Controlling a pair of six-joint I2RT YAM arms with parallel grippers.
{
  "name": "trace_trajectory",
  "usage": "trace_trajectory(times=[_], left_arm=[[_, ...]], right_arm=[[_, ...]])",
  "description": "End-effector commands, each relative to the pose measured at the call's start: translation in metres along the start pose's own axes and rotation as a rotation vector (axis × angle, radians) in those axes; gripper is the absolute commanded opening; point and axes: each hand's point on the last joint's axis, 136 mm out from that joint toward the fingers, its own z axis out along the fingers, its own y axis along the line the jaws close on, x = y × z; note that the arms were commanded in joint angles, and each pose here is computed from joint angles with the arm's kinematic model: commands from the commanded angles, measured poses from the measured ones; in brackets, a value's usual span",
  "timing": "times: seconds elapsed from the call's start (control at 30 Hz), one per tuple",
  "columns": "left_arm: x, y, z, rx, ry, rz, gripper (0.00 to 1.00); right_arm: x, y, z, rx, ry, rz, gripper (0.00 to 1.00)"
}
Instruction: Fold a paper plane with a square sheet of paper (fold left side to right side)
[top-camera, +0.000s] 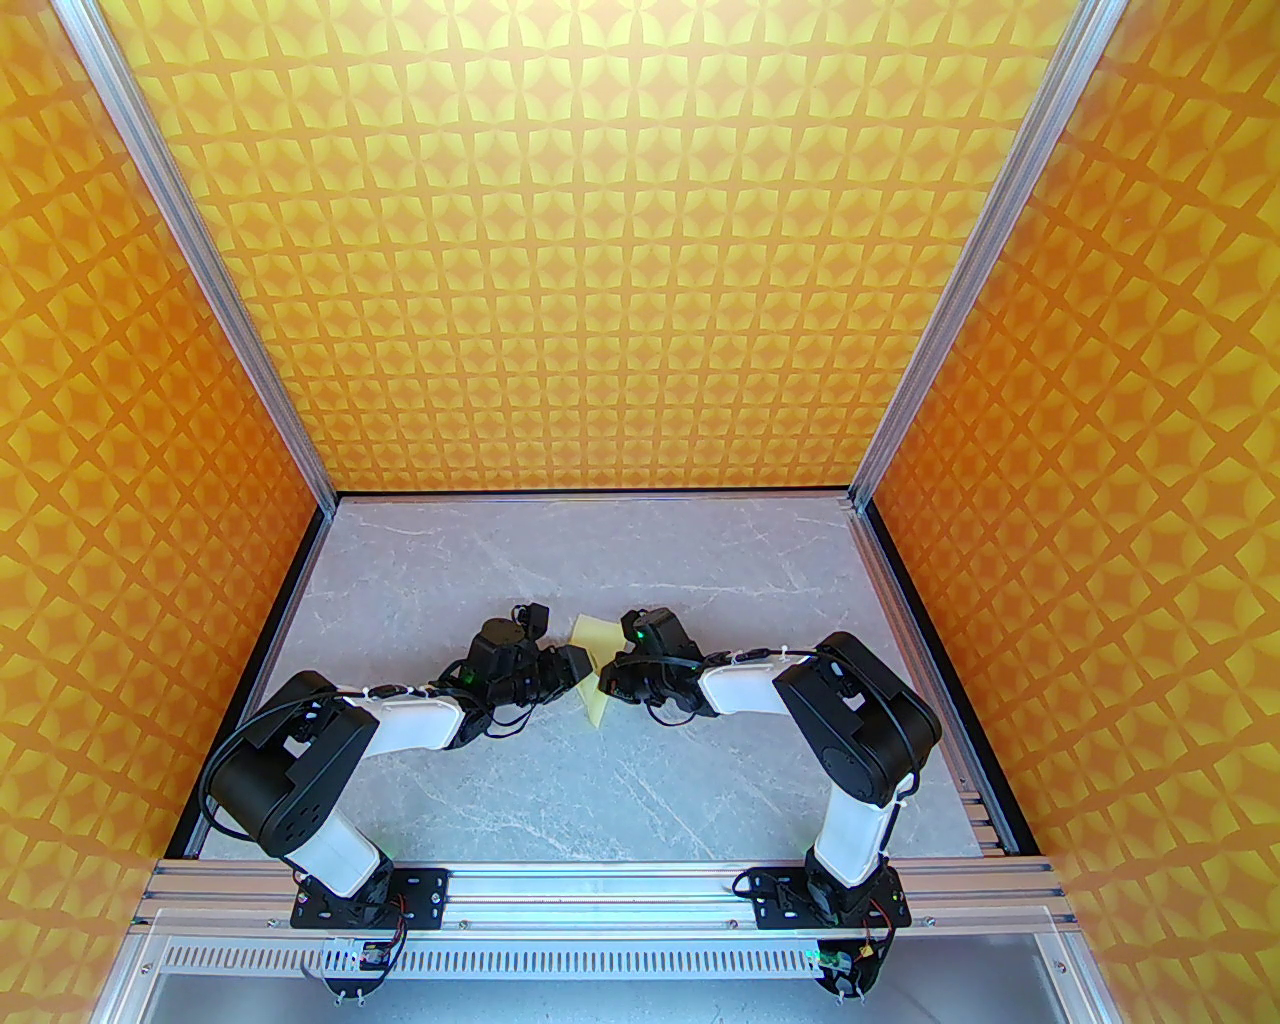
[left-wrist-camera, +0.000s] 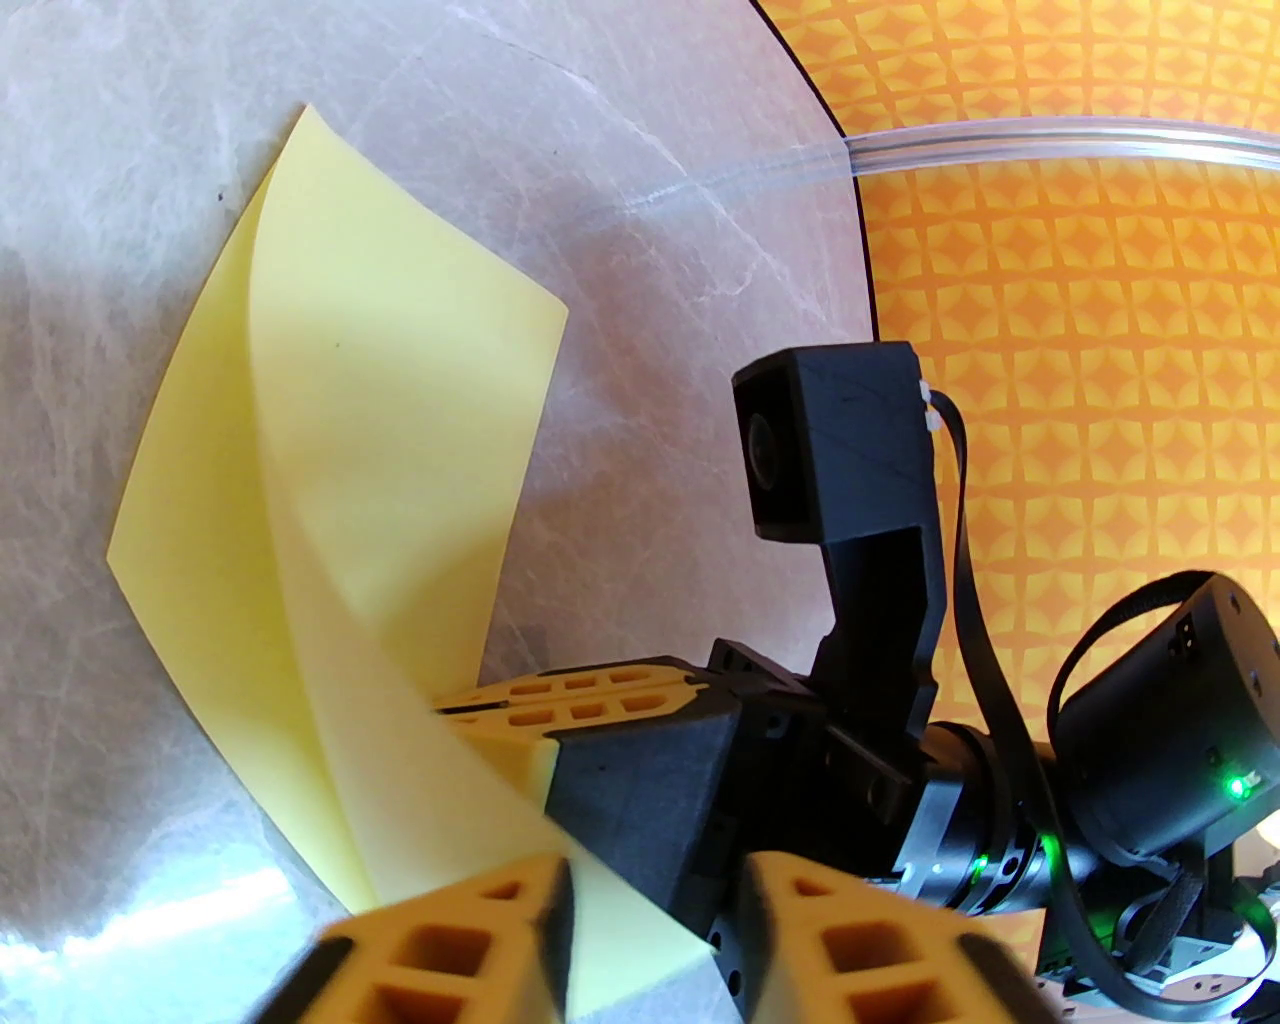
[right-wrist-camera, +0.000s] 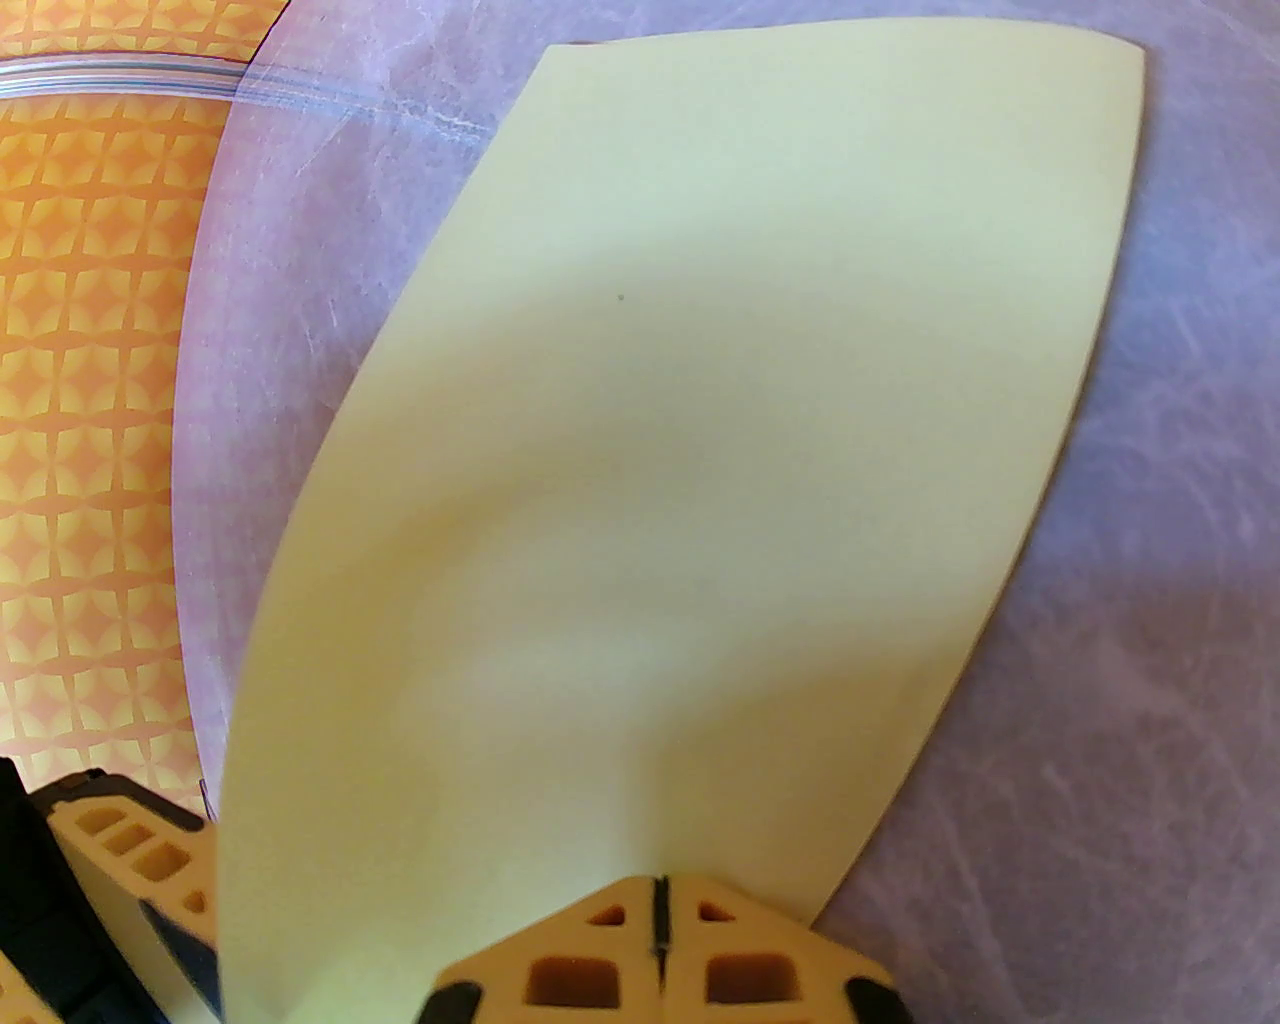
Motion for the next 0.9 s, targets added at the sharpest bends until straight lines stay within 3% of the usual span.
trace_trajectory(times=[0.0, 0.1, 0.53, 0.87], left_arm=[[0.000, 0.004, 0.006, -0.002, 0.005, -0.006, 0.26], [-0.001, 0.006, 0.010, -0.001, 0.005, -0.010, 0.18], [-0.006, 0.010, 0.024, -0.001, 0.004, -0.019, 0.18], [-0.007, 0.010, 0.027, 0.002, 0.006, -0.023, 0.17]], right_arm=[[0.023, -0.030, -0.001, 0.121, 0.069, 0.025, 0.00], [0.020, -0.025, -0.004, 0.109, 0.061, 0.018, 0.00], [-0.001, 0.003, -0.027, 0.009, -0.017, 0.002, 0.00], [-0.013, 0.009, -0.041, -0.082, -0.099, 0.075, 0.08]])
